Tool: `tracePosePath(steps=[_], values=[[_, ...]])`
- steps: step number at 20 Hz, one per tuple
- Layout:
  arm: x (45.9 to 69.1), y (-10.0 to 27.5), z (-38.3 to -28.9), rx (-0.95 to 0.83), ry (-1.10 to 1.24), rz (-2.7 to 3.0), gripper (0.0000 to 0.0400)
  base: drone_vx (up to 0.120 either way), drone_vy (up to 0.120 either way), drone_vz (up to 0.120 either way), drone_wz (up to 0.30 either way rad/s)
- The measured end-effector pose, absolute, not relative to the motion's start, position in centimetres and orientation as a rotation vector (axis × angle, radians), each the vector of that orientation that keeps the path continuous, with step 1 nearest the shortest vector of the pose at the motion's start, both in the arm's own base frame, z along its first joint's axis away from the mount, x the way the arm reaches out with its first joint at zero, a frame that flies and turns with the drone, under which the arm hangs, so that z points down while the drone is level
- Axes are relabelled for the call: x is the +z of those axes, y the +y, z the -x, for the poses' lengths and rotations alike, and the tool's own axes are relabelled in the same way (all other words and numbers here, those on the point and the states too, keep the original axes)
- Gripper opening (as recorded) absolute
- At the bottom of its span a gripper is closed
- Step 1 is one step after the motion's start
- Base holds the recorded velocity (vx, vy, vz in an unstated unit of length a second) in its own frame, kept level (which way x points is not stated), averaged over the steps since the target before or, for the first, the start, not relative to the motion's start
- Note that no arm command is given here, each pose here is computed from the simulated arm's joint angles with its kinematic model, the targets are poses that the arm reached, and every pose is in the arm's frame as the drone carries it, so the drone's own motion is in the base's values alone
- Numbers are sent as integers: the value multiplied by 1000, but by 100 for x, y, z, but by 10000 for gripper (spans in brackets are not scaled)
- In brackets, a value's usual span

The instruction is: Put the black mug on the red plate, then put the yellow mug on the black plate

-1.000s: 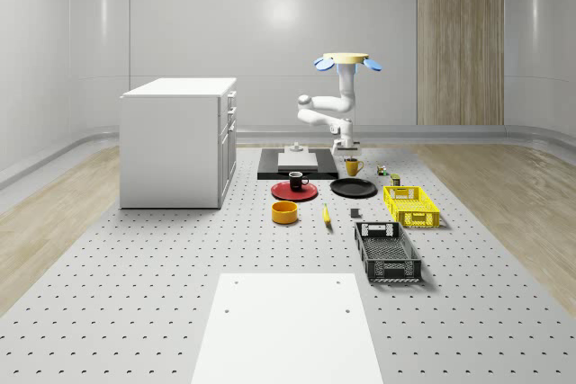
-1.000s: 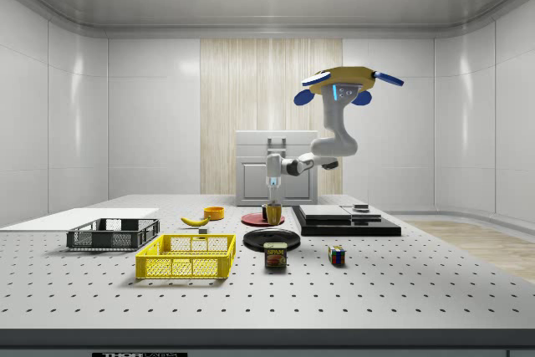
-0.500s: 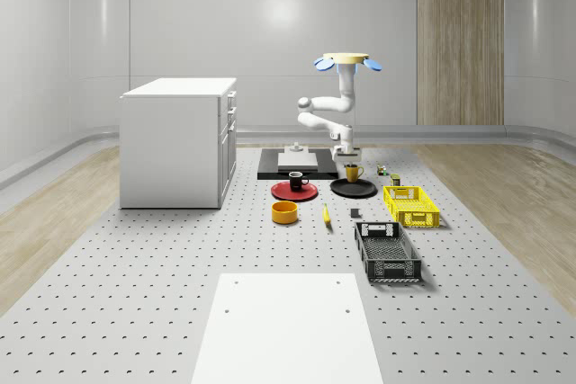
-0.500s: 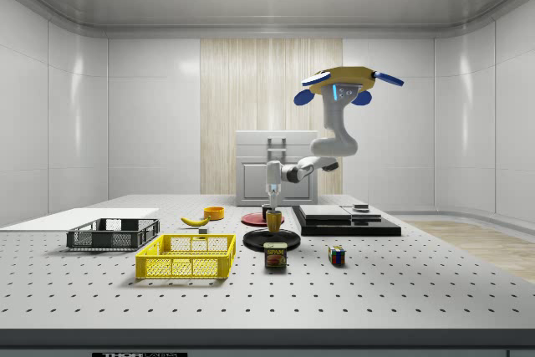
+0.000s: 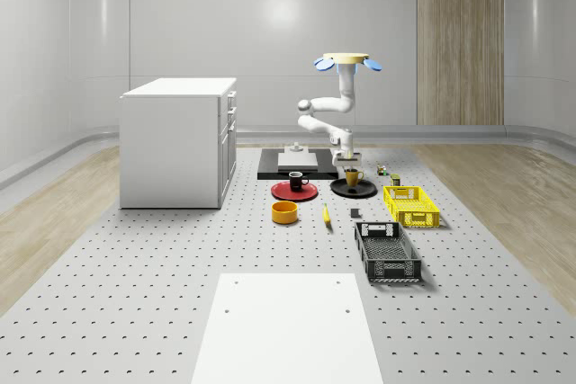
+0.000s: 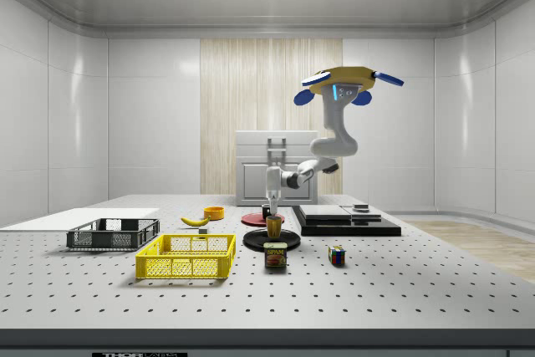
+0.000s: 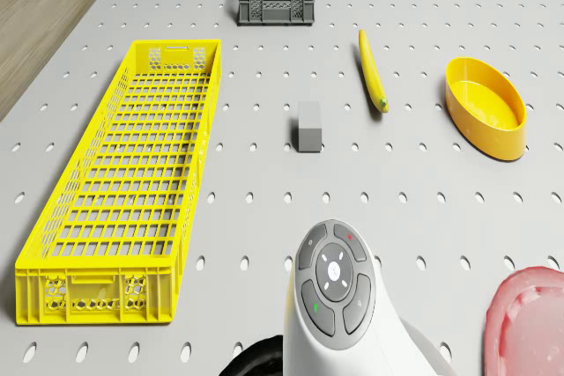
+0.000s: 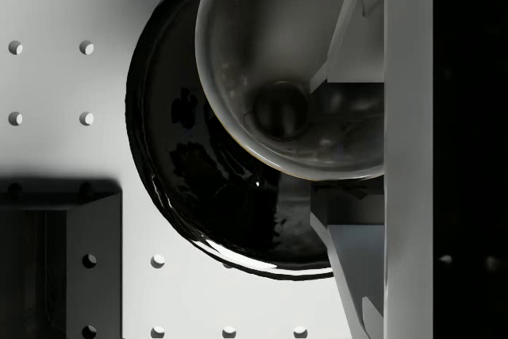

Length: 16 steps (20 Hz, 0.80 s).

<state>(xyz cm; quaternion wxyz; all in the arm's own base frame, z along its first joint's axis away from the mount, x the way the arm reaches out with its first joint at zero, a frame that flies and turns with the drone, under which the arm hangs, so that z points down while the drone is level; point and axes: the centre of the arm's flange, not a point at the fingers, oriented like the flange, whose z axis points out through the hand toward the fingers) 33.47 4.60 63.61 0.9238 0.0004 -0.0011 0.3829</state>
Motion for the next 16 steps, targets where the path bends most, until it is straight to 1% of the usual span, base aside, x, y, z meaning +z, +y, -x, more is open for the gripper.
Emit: tracePosePath(steps=[1, 2, 3, 4, 6, 8, 10, 16], values=[[6388, 460, -3347, 786, -2, -1, 133, 0, 0, 0, 0], [6411, 460, -3347, 786, -2, -1, 192, 0, 0, 0, 0], [6423, 460, -3347, 786, -2, -1, 238, 0, 0, 0, 0], [6421, 460, -3347, 786, -2, -1, 274, 0, 0, 0, 0], [6386, 460, -3347, 786, -2, -1, 323, 0, 0, 0, 0], [6326, 460, -3347, 786, -2, -1, 354, 0, 0, 0, 0], [6259, 460, -3347, 786, -2, -1, 372, 0, 0, 0, 0], [6150, 460, -3347, 786, -2, -1, 394, 0, 0, 0, 0]])
